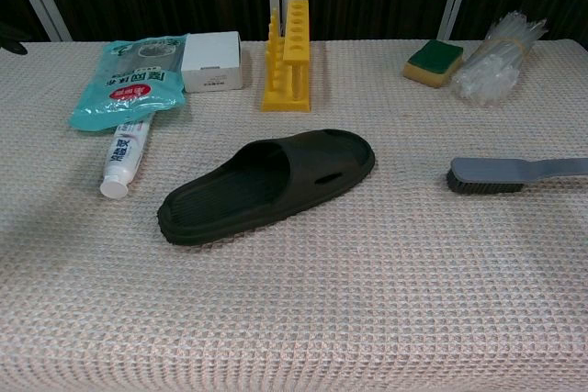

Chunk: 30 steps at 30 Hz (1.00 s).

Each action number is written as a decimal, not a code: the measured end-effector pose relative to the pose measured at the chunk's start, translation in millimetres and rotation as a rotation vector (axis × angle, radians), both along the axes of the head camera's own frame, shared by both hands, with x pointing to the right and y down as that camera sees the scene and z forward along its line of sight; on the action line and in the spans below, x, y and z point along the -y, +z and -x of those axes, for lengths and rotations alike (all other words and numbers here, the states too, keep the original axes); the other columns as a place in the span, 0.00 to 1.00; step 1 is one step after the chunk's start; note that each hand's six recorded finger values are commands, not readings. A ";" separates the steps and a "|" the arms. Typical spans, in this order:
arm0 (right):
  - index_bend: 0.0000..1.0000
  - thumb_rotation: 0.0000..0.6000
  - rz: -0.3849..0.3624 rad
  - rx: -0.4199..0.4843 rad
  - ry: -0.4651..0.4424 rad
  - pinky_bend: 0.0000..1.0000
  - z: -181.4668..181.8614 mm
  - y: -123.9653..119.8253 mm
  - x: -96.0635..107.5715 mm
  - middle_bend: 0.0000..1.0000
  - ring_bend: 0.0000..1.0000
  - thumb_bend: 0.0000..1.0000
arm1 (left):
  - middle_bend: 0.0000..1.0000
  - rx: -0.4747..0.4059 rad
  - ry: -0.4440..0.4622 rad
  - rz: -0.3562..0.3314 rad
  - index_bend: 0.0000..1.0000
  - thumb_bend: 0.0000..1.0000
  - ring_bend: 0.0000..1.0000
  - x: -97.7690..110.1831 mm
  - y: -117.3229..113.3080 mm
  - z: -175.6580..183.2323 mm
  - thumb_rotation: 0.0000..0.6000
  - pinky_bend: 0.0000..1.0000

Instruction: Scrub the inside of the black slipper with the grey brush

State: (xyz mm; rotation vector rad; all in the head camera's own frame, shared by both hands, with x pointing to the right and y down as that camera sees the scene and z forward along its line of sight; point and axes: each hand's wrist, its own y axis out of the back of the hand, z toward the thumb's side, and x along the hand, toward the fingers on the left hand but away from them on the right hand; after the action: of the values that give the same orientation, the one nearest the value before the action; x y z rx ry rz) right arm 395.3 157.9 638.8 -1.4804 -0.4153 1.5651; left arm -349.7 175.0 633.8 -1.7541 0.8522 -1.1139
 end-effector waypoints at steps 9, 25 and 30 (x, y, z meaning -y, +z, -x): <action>0.25 1.00 -0.013 0.030 -0.008 0.00 16.8 38.1 -0.8 0.31 0.00 0.18 | 0.21 -0.004 -0.002 -0.006 0.16 0.04 0.19 -4.2 -5.3 -0.1 1.00 0.31; 0.38 1.00 -0.040 0.094 0.011 0.00 45.1 68.2 -2.1 0.42 0.03 0.20 | 0.21 0.006 -0.010 0.017 0.16 0.05 0.19 -3.4 -2.4 3.4 1.00 0.31; 0.41 1.00 -0.037 0.104 0.016 0.00 47.5 71.5 -1.8 0.43 0.04 0.20 | 0.21 0.005 -0.012 0.017 0.16 0.04 0.19 -2.7 -1.9 5.0 1.00 0.31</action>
State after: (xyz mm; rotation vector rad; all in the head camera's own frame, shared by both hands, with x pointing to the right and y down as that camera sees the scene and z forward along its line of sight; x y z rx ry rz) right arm 347.8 159.6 710.4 -1.5379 -0.5145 1.4896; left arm -354.7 177.7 632.0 -1.7620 0.8531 -1.1362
